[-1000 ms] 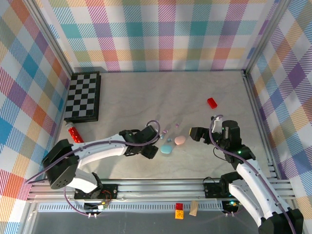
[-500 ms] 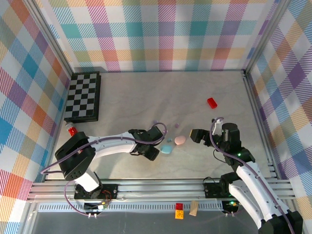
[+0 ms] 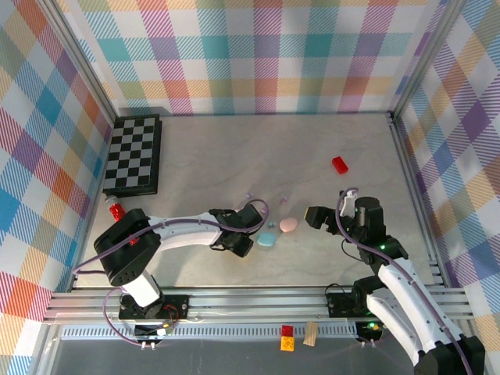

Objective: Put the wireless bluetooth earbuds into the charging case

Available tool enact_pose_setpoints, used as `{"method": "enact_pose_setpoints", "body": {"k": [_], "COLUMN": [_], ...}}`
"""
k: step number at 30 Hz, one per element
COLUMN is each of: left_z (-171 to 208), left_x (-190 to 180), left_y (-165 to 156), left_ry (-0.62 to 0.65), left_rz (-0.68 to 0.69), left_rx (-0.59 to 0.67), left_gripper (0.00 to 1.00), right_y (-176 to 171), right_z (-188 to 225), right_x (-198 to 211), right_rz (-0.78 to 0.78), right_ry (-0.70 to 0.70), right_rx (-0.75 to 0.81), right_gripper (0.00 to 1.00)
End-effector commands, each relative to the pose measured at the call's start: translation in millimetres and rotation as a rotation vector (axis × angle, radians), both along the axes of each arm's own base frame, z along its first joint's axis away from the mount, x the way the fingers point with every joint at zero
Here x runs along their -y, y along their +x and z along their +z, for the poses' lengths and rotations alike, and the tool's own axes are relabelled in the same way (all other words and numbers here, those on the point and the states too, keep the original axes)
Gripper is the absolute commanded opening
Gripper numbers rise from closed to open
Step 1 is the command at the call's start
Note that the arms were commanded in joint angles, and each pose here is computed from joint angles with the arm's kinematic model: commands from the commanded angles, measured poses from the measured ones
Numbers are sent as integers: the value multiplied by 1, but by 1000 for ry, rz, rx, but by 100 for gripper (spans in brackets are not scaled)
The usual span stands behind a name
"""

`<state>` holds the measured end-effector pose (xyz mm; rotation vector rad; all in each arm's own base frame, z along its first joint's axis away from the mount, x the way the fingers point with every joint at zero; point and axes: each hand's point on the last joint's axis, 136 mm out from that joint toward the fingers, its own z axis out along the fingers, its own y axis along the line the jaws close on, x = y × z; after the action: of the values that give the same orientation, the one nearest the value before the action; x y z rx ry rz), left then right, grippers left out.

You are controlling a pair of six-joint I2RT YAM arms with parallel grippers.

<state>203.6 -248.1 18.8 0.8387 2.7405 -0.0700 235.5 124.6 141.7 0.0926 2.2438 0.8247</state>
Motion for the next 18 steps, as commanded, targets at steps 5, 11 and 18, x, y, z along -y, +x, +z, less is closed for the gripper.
{"method": "enact_pose_setpoints", "body": {"k": [5,11,18], "left_z": [26,82,123], "left_x": [-6,24,55], "left_y": [8,11,-2], "left_ry": [-27,-232,-440], "left_rz": [-8,-188,-480], "left_rx": [78,244,417], "left_gripper": [41,41,37], "right_y": [-5,-15,-36], "right_z": [11,22,32], "right_x": [-6,-45,-79], "right_rz": [21,212,445], "right_ry": [22,199,356], "right_rx": [-83,-169,-383], "right_gripper": [99,99,97]}}
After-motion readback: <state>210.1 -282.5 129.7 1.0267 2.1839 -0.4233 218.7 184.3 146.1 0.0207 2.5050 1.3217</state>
